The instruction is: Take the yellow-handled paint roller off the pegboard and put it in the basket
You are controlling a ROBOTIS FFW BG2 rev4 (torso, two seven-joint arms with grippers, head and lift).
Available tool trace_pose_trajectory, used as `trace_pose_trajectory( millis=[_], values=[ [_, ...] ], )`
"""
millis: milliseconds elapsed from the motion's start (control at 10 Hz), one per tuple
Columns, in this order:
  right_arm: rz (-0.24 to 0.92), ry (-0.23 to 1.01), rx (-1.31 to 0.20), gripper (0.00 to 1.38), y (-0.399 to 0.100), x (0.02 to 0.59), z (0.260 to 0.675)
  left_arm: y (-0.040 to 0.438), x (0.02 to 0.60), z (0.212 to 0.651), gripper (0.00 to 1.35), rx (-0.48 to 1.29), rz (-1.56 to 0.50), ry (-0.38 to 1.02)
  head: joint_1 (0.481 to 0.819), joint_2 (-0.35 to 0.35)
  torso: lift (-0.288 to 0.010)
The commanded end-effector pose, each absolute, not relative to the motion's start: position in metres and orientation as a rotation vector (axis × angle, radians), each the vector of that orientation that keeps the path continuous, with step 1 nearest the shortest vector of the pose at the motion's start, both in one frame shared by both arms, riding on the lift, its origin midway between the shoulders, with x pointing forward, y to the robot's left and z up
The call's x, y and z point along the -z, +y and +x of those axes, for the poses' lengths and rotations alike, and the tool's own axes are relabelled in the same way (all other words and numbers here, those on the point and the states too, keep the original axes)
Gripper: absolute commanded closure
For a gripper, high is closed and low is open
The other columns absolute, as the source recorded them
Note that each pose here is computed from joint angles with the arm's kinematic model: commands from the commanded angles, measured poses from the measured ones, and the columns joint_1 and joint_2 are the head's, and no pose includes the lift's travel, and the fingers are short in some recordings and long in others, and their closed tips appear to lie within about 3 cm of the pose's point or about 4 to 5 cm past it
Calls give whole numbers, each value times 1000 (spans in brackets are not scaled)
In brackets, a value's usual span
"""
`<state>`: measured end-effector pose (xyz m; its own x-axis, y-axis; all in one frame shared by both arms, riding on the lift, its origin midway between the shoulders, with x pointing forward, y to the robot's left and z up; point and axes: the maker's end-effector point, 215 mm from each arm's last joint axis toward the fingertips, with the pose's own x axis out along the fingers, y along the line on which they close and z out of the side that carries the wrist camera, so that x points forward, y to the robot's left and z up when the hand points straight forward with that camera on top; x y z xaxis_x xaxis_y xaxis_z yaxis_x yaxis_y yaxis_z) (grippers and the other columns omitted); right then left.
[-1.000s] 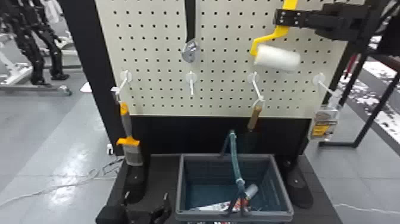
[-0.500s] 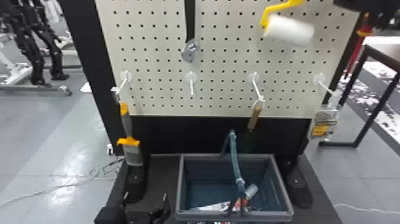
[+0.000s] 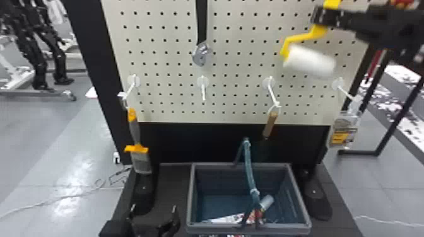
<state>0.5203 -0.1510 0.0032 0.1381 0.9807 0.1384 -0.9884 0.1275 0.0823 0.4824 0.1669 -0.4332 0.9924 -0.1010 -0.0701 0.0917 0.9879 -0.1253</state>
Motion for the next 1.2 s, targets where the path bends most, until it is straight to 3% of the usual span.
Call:
trace_pose_trajectory(
  millis=[0,1100],
  values=[
    [220,-36,-1396,1288,-157,33,517,167,434,481,124,94,-128,78,549,0,-100],
    [574,156,-1190,1288,-168,274,501,164,435,483,122,100,-124,82,549,0,-100]
  ],
)
